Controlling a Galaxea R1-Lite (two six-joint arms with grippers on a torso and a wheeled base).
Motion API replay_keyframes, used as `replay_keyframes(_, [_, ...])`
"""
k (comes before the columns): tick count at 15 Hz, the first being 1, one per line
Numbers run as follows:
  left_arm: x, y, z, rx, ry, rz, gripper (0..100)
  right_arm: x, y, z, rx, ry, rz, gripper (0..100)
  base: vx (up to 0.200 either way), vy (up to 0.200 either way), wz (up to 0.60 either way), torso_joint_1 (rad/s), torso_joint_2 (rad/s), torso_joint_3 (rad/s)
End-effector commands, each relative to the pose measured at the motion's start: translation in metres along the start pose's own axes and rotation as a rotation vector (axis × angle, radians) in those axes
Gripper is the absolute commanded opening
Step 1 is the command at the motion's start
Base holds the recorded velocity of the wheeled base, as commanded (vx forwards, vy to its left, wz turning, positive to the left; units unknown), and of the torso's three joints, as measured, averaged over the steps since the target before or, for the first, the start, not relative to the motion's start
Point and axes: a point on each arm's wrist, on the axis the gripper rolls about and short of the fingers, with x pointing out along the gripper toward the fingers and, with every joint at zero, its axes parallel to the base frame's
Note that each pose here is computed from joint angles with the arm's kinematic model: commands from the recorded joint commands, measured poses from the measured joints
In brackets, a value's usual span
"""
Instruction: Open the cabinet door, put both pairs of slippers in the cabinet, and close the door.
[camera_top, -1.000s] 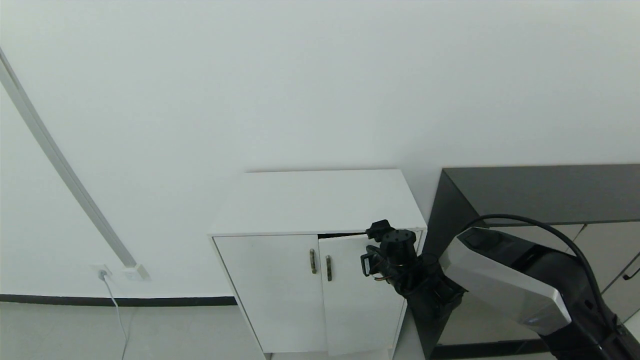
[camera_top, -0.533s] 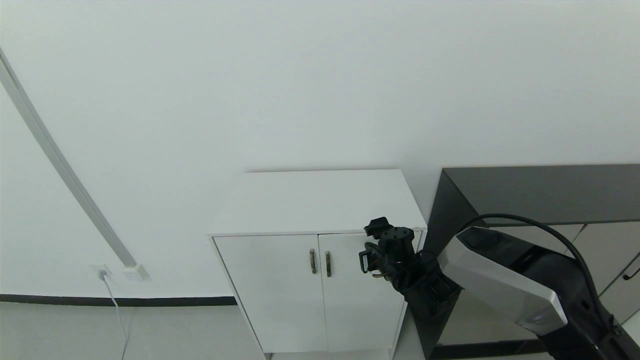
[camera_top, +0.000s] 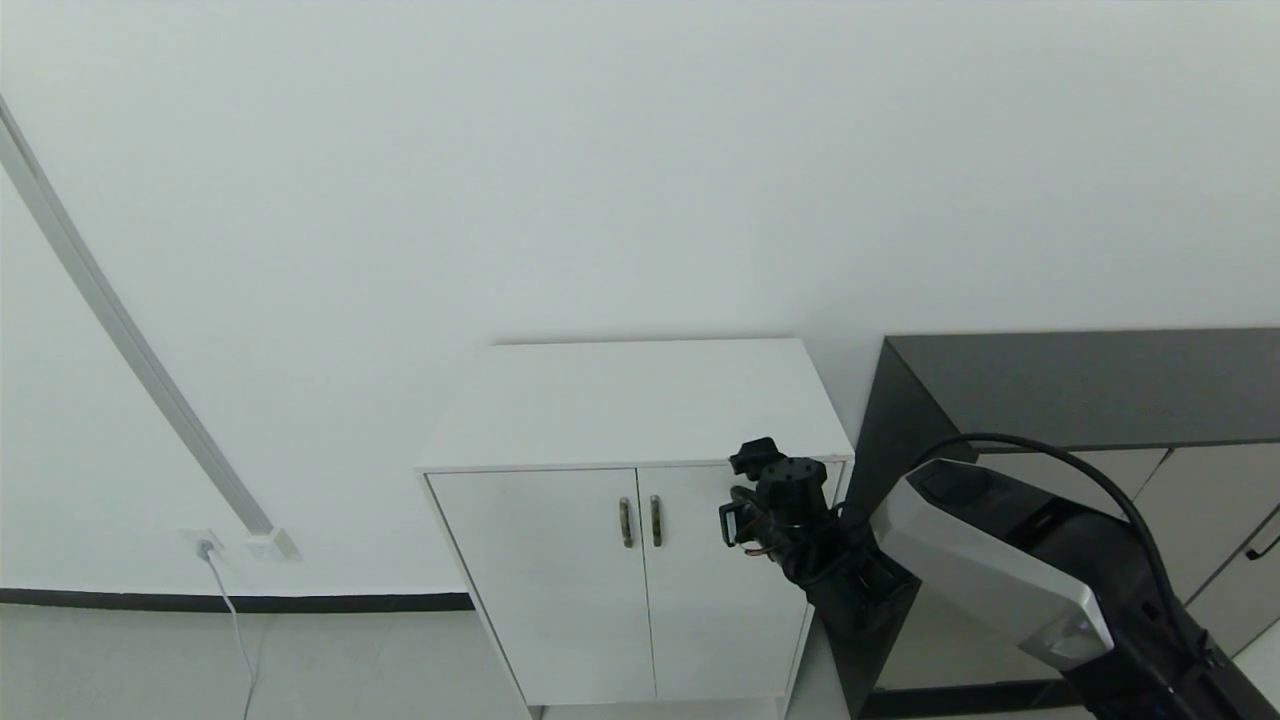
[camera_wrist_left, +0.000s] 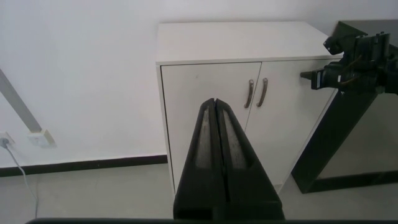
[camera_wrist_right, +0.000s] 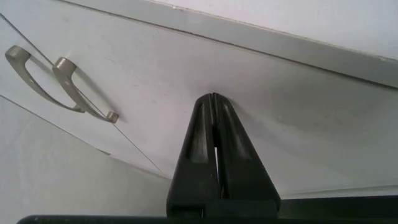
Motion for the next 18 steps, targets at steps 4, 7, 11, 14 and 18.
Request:
replay_keyframes(4, [0.000, 0.000, 0.000, -0.001, 0.001, -0.001, 0, -0.004, -0.001, 0.002, 0.000, 0.001, 0.000, 0, 0.000, 0.000, 0.00, 0.000, 0.00, 0.000])
replay_keyframes(7, [0.000, 0.000, 0.000, -0.001, 0.001, -0.001, 0, -0.021, -0.004, 0.012, 0.001, 0.001, -0.002, 0, 0.000, 0.000, 0.00, 0.000, 0.00, 0.000])
replay_keyframes(11, [0.000, 0.000, 0.000, 0.001, 0.001, 0.001, 0, -0.083, -0.036, 0.023, 0.024, -0.031, -0.045, 0, 0.000, 0.000, 0.00, 0.000, 0.00, 0.000])
replay_keyframes(14, [0.000, 0.000, 0.000, -0.001, 0.001, -0.001, 0, -0.138, -0.087, 0.027, 0.052, -0.036, -0.153, 0, 0.000, 0.000, 0.00, 0.000, 0.00, 0.000])
replay_keyframes(18, [0.000, 0.000, 0.000, 0.001, 0.001, -0.001, 0, -0.216, -0.147, 0.022, 0.082, -0.023, -0.339, 0, 0.000, 0.000, 0.00, 0.000, 0.00, 0.000])
